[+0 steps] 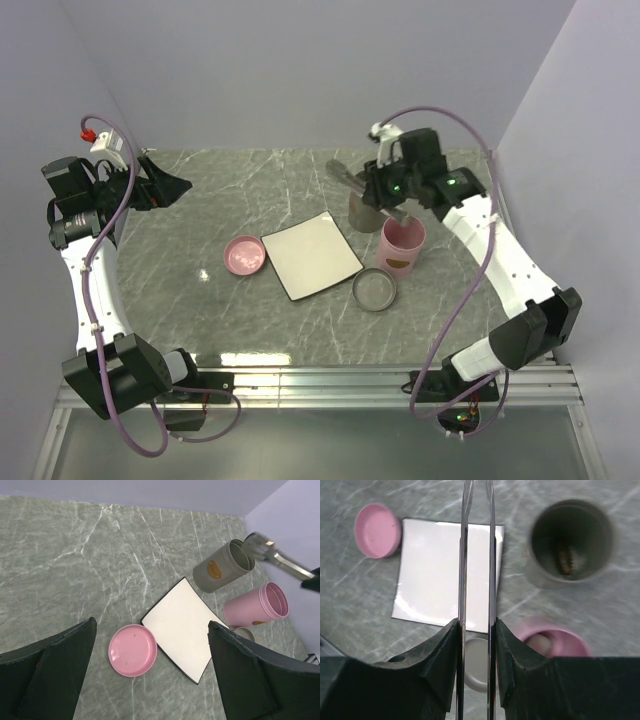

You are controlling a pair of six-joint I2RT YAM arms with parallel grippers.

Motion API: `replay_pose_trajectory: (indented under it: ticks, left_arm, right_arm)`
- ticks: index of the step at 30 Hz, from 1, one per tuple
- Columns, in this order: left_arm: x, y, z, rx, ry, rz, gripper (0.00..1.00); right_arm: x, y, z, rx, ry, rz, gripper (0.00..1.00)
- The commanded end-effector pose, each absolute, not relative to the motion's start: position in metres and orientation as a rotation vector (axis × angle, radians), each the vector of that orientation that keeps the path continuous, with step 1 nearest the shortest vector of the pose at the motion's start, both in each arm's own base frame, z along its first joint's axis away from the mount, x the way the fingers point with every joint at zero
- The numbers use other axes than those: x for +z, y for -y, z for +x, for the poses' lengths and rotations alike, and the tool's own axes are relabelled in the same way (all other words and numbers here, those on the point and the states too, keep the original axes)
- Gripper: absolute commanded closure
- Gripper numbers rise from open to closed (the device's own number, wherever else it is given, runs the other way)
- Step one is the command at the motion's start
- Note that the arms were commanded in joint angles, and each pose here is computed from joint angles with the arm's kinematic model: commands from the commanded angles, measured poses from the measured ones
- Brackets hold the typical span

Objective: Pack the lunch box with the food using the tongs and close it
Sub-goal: Place the fake food in the packing box, then place the clamp on the plate.

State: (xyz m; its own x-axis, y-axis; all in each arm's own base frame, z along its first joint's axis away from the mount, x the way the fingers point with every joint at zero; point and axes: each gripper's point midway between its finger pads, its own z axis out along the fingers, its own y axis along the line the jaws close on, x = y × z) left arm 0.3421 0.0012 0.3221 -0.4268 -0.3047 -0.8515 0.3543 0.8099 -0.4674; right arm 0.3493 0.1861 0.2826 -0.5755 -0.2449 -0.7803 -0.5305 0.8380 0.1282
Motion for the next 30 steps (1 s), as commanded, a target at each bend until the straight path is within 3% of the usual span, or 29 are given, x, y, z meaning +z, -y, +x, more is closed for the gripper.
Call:
replay_pose_trajectory:
  ticks: [1, 11, 30]
  left_arm:
    - [0.335, 0.001, 0.342, -0.722, -1.842, 0.081, 0.01]
    - [0.331, -0.001, 0.343, -0.715, -1.851, 0.074, 0.01]
    - [0.325, -0.003, 0.347, -0.716, -1.864, 0.072, 0.01]
  right_arm:
    - [0.280, -0.217, 0.350, 0.505, -2.120, -0.544, 0.60]
    - [0.198, -0.280, 0.333, 0.556, -2.172, -0.562, 0.58]
    - [0.132, -0.315, 0.345, 0.584, -2.171, -0.499, 0.55]
